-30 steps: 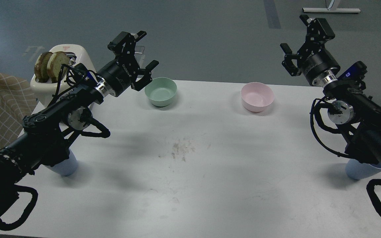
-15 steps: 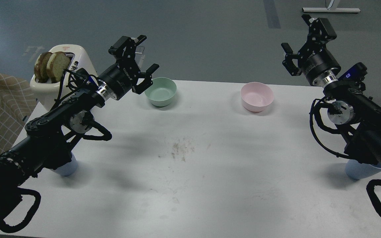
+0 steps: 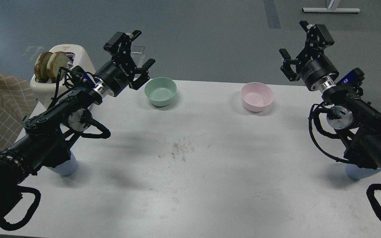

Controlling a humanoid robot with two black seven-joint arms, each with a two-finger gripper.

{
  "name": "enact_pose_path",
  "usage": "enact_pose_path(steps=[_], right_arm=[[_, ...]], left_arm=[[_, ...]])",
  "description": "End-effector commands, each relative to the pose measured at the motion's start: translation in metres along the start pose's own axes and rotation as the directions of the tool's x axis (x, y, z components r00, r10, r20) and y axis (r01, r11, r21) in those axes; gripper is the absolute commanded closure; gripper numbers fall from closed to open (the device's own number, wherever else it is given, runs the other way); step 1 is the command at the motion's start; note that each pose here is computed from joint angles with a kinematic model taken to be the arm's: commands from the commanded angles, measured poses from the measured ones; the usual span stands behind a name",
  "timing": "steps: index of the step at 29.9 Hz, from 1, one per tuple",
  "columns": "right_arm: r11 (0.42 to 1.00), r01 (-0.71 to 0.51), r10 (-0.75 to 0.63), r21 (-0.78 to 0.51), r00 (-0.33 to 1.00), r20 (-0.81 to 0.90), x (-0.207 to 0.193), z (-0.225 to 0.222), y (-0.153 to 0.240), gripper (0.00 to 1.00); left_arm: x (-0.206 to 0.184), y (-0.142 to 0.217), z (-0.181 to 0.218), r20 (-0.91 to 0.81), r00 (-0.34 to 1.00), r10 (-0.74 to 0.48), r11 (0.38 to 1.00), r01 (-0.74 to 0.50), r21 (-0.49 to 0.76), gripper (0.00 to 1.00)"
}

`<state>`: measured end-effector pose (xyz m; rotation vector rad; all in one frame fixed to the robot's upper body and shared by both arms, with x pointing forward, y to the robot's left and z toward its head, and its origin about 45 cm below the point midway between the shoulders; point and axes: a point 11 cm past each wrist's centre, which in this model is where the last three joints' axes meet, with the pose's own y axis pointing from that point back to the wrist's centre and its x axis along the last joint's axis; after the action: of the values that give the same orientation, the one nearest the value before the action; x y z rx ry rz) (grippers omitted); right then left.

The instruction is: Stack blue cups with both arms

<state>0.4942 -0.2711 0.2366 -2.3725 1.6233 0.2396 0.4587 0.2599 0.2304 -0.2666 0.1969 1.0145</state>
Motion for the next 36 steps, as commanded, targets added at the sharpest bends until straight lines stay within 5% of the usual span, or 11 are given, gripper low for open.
enact_pose_path(steps=[1, 36], right_arm=[[0.999, 0.043, -0.043, -0.002, 0.999, 0.026, -0.0033, 0.0012, 0.0015, 0.0], [0.998, 0.061, -0.061, 0.0, 0.998, 0.035, -0.0116, 0.0026, -0.0023, 0.0]], left_arm=[[0.0, 0.0, 0.001, 0.001, 1.0, 0.0, 1.0, 0.0, -0.007, 0.01], [-0.0046, -0.0019, 0.0021, -0.007, 1.0, -0.013, 1.0, 0.013, -0.016, 0.01]])
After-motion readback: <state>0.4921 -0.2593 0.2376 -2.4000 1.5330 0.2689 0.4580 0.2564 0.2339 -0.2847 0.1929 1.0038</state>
